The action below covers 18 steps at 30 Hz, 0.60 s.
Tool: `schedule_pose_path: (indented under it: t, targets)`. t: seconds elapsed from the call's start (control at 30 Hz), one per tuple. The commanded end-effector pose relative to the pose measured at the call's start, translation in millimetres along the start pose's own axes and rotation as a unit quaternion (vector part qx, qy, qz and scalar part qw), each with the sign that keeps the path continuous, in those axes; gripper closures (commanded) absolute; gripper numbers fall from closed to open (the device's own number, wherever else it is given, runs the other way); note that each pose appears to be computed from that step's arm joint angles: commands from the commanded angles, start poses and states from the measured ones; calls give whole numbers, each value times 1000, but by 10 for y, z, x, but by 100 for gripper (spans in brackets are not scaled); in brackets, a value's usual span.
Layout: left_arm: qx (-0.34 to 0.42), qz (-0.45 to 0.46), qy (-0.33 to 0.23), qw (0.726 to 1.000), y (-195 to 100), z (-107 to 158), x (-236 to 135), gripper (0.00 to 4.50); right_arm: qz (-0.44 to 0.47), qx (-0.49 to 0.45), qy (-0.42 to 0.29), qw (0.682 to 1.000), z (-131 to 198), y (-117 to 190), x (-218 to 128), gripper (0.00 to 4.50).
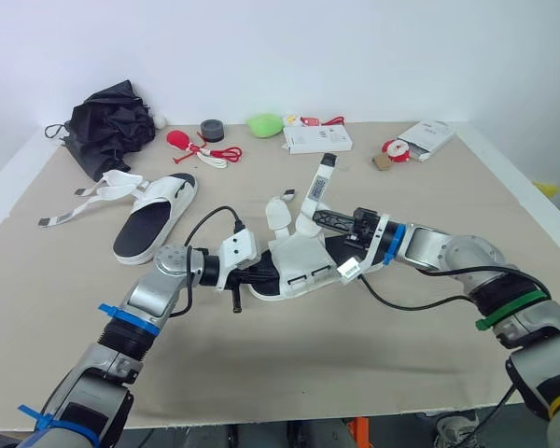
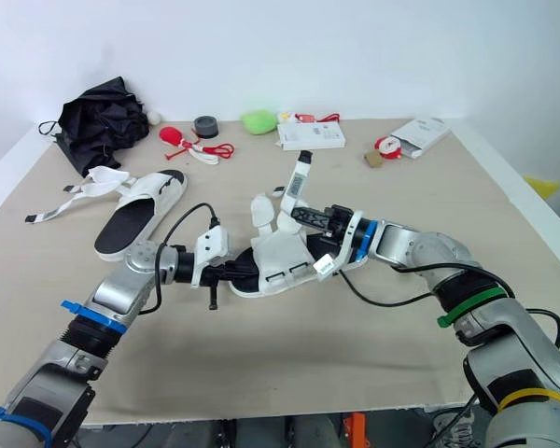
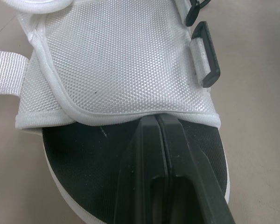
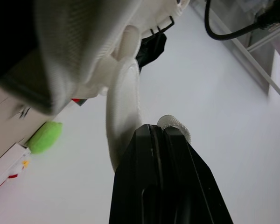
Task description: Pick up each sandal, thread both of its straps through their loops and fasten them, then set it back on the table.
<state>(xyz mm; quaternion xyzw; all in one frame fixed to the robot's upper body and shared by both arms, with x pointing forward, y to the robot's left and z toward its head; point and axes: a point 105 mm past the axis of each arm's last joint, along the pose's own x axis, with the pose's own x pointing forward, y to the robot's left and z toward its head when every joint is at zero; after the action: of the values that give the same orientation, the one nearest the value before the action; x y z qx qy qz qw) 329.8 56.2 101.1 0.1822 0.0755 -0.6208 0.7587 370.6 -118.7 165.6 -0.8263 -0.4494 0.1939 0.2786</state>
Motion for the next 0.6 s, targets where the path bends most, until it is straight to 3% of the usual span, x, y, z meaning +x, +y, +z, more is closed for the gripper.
schedule_pose_path:
  t: [0.03,0.1,0.3,0.6]
  targets:
    - [-22,-10,47,999,-67,-255,49,450,6,-15,12,1000,-101,-16,-78,446]
    - [-21,-11,46,999,-68,-250,64,450,-19,-9,11,1000,-105,-106,-91,446]
    - [-20,-12,42,999,-43,-242,92,450,-197,-12,6,980,-143,-788,-206,446]
    - [-15,-20,39,999,-32,-227,134,450,-211,-3,19,977,-128,-757,-354,446]
